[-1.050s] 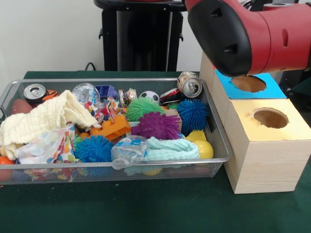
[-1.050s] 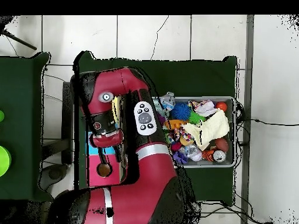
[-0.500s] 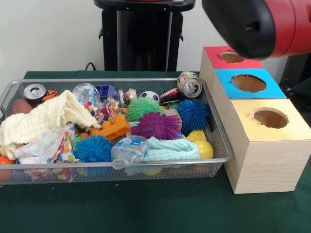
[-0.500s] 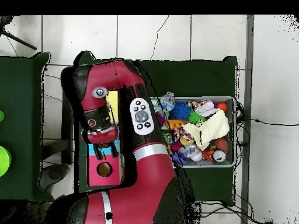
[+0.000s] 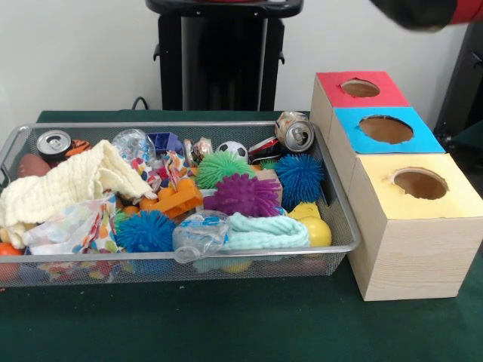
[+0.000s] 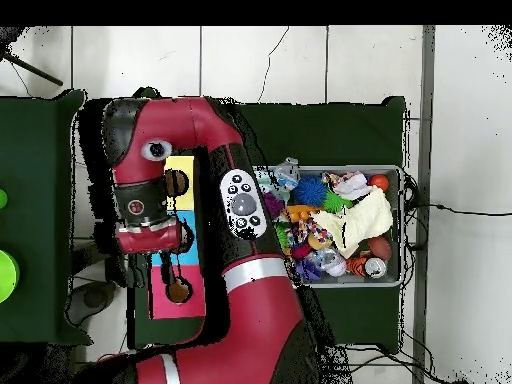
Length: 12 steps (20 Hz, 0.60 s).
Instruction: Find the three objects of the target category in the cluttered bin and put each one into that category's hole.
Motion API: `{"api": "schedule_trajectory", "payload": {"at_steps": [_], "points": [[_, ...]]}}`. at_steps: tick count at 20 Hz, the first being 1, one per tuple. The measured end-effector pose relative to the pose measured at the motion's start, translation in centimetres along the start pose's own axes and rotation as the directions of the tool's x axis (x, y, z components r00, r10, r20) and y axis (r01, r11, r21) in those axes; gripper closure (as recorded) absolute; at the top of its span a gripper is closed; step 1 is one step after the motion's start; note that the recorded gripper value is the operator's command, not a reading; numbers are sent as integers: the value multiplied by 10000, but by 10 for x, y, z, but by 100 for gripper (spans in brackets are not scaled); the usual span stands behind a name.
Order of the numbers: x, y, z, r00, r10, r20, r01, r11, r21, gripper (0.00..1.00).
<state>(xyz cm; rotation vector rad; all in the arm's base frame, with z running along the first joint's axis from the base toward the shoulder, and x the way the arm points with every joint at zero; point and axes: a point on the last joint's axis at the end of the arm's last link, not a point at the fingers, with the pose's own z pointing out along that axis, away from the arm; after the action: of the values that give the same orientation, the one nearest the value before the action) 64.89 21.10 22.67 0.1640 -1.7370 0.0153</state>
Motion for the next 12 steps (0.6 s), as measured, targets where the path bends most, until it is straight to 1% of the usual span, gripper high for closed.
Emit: {"api": "schedule_trajectory", "payload": {"at_steps": [1,2,4,5,6,7,9,12], "points": [[22,5,-5,9985,-283,-472,277,9995,-118,0],[33,7,-8,9969,-363,-691,356,9993,-114,0],[46,8,-10,9949,-403,-926,398,9992,-68,0],[63,9,-14,9921,-387,-1197,392,9992,24,0],[73,8,-15,9908,-363,-1301,375,9993,68,0],[80,8,-17,9905,-343,-1331,359,9993,96,0],[86,9,-18,9911,-314,-1294,333,9994,126,0],[91,9,-19,9923,-281,-1203,301,9994,150,0]]}}
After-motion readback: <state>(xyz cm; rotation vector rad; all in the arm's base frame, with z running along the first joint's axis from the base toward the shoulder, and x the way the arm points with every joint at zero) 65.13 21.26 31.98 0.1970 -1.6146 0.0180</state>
